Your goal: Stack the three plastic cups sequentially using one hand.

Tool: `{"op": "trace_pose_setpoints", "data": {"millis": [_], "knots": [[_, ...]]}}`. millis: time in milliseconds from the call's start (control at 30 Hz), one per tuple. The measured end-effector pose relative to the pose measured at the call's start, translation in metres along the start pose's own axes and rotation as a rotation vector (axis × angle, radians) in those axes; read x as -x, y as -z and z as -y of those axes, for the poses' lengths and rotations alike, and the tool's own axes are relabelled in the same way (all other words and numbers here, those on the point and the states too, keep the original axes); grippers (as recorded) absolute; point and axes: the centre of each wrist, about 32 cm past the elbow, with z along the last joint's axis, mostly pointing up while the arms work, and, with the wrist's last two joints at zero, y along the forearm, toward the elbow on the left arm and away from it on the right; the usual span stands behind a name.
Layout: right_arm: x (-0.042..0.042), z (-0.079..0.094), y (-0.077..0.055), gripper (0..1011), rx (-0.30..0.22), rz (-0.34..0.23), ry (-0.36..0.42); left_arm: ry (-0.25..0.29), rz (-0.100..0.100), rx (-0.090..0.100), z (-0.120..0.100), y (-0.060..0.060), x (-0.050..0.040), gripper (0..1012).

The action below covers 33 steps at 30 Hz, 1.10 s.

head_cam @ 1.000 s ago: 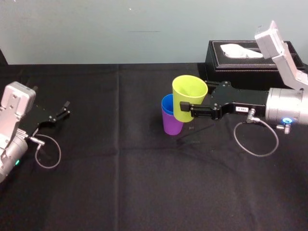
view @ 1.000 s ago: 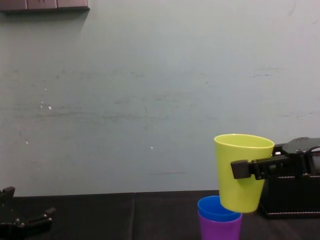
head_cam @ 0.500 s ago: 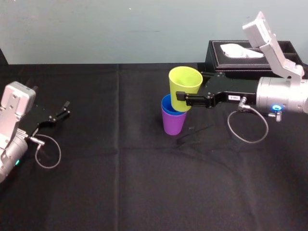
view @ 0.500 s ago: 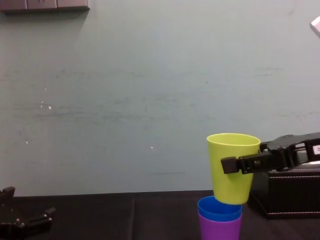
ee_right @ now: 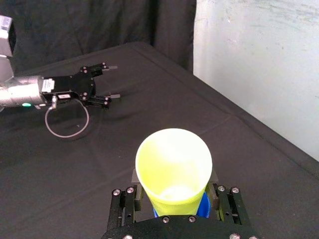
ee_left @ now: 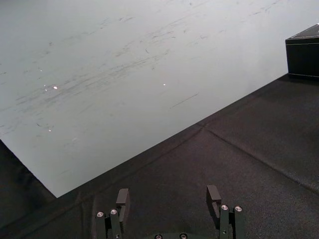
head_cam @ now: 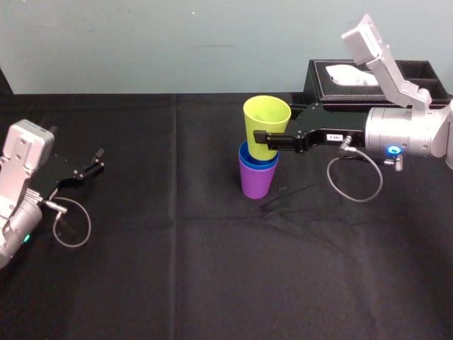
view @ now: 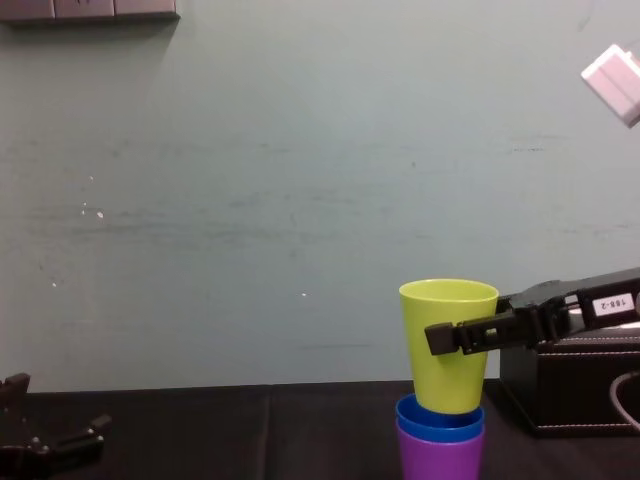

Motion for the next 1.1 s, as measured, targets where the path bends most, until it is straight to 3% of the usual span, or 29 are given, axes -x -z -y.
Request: {"op": "trace_pose_setpoints", "data": {"millis": [567,1100], "knots": [[-0.01,-0.013,0.004,733,0.036,-0.009,-0.004,0.0,0.0,0.0,0.0,0.0,0.0,1011],[-0.0117,-0.014,0.008,733,0.043,-0.017,-0.008,0.0,0.0,0.0,0.0,0.0,0.0,1012]]}}
